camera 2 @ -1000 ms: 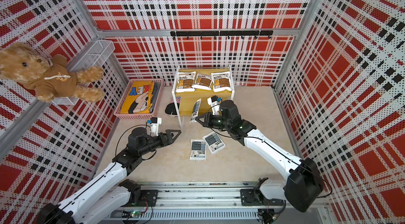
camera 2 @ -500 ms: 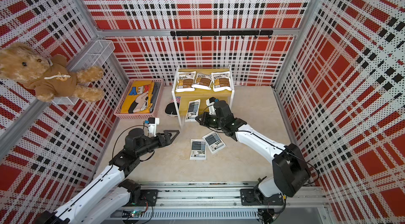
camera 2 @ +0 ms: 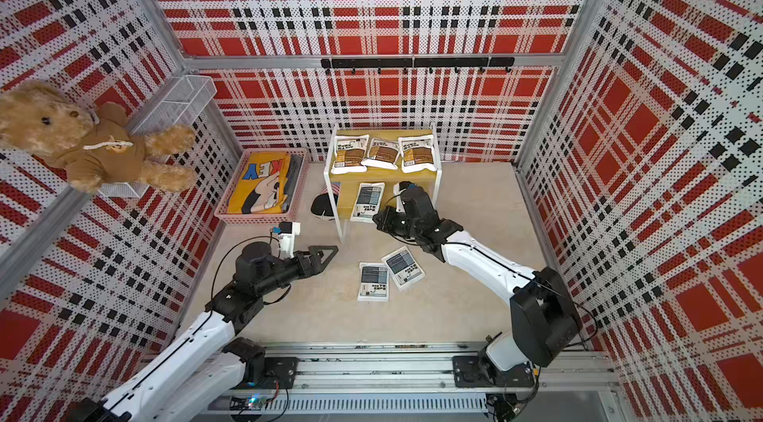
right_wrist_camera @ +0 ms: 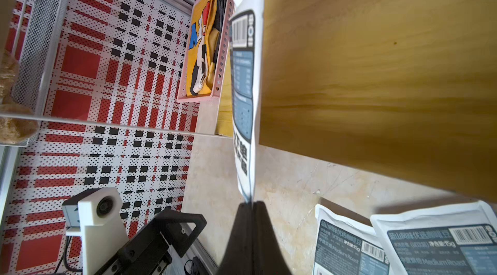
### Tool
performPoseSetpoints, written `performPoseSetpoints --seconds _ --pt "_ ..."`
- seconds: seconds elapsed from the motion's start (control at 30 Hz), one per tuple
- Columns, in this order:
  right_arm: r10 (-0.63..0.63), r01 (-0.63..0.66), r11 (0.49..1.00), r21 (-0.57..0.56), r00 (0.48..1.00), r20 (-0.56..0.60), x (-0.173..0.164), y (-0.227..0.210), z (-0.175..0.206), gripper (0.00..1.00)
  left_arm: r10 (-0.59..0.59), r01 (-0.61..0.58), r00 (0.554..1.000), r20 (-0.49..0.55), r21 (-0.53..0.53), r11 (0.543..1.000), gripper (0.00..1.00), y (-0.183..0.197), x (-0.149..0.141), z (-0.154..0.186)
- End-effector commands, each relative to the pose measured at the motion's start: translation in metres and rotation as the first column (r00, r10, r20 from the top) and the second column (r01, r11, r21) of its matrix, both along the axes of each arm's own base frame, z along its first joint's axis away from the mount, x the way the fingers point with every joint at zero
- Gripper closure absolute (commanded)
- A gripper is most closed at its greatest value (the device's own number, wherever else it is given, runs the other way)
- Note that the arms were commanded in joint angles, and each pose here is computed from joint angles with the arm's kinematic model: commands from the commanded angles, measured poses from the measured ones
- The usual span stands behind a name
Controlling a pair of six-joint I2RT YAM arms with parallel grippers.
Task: Place the bagged coffee beans on the shelf by color
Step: Place the bagged coffee beans on the shelf.
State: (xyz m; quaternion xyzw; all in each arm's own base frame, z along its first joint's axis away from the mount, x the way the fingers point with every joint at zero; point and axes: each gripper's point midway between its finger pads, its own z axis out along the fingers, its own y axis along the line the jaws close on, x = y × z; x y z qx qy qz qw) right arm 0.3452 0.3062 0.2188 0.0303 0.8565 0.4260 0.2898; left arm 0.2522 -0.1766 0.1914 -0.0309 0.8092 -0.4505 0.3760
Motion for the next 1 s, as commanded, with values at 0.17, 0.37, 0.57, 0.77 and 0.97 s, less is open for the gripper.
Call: performPoseSetpoints --seconds 0.17,0.37,0.57,0.77,0.97 --pt "0.001 -0.001 1.0 -0.015 1.0 -0.013 0.014 0.01 -0.004 1.0 -0.001 0.001 1.0 -0.001 0.013 1.0 0.01 0.004 -0.003 -0.002" --pt "-0.004 0.004 1.0 -0.013 1.0 -0.014 0.019 0.013 -0.003 1.0 0.002 -0.002 1.0 -0.005 0.015 1.0 0.01 0.004 -0.003 -0.004" --pt "-0.005 0.004 1.0 -0.018 1.0 -0.021 0.018 0.013 -0.005 0.89 0.003 -0.003 1.0 -0.006 0.016 1.0 0.01 0.005 -0.003 -0.005" --pt "-0.012 0.012 1.0 -0.019 1.0 -0.017 0.017 0.01 -0.003 0.82 0.005 -0.005 1.0 -0.004 0.014 1.0 0.01 0.005 -0.003 -0.004" --pt "-0.022 0.021 1.0 -0.022 1.0 -0.012 0.015 0.007 -0.001 0.78 0.008 -0.008 1.0 -0.005 0.014 1.0 0.01 0.006 -0.003 -0.005"
